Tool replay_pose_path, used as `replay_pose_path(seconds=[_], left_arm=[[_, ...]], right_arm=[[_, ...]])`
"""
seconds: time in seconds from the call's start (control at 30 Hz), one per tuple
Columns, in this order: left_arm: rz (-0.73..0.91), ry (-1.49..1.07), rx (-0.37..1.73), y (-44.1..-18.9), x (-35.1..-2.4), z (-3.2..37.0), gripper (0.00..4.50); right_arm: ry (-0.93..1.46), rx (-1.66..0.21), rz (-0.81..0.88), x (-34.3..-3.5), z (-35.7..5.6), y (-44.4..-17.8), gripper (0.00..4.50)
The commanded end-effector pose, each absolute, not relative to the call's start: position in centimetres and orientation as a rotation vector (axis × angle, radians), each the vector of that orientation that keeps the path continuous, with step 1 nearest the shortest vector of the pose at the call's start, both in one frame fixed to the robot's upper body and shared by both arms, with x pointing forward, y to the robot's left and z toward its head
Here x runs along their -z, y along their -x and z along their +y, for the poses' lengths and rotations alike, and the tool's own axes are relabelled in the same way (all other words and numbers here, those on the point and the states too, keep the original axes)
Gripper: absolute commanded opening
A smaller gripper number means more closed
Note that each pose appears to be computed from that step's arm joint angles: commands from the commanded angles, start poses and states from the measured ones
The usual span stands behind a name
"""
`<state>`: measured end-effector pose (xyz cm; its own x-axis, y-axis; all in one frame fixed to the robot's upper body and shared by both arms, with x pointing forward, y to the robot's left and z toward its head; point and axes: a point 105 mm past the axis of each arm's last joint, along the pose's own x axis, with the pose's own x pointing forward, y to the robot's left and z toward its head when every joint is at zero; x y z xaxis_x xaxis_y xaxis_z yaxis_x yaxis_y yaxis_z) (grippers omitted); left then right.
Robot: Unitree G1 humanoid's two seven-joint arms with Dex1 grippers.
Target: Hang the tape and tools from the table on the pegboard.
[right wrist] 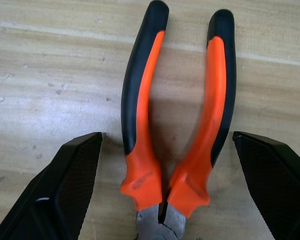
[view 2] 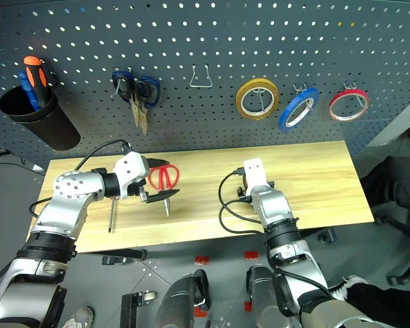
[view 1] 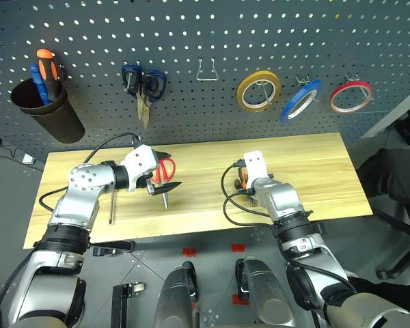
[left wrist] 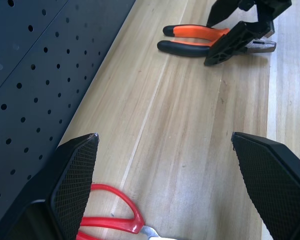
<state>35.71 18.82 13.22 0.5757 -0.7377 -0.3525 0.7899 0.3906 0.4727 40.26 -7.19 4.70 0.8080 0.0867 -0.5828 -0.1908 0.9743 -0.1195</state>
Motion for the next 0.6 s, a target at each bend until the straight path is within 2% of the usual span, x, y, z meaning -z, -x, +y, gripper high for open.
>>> replay_pose_path(seconds=[0.03,0.1,0.17,0.3,0.43,0.5,0.6], left_arm=[[0.049,-0.650,0.969,-35.4,-13.9,18.5,4.50],[0.038,-0.637,0.958,-35.4,-13.9,18.5,4.50],[0.018,-0.613,0.940,-35.5,-14.2,18.5,4.50],[-0.062,-0.580,0.872,-35.6,-15.0,18.5,4.50],[-0.106,-0.528,0.824,-35.3,-15.4,18.4,4.50],[-0.128,-0.485,0.819,-34.8,-15.7,18.0,4.50],[-0.164,-0.374,0.808,-34.1,-16.7,17.2,4.50]], right_arm=[[0.180,-0.126,0.641,-4.0,-7.7,-40.4,3.91],[0.176,-0.114,0.661,-3.7,-8.0,-40.4,3.22],[0.167,-0.113,0.669,-3.6,-8.1,-40.4,2.72],[0.230,-0.177,0.530,-5.5,-7.5,-40.5,2.73],[0.282,-0.287,0.385,-7.7,-6.3,-39.3,2.73],[0.269,-0.347,0.278,-10.0,-5.6,-38.2,2.73],[0.216,-0.369,0.042,-15.0,-5.3,-36.8,2.73]])
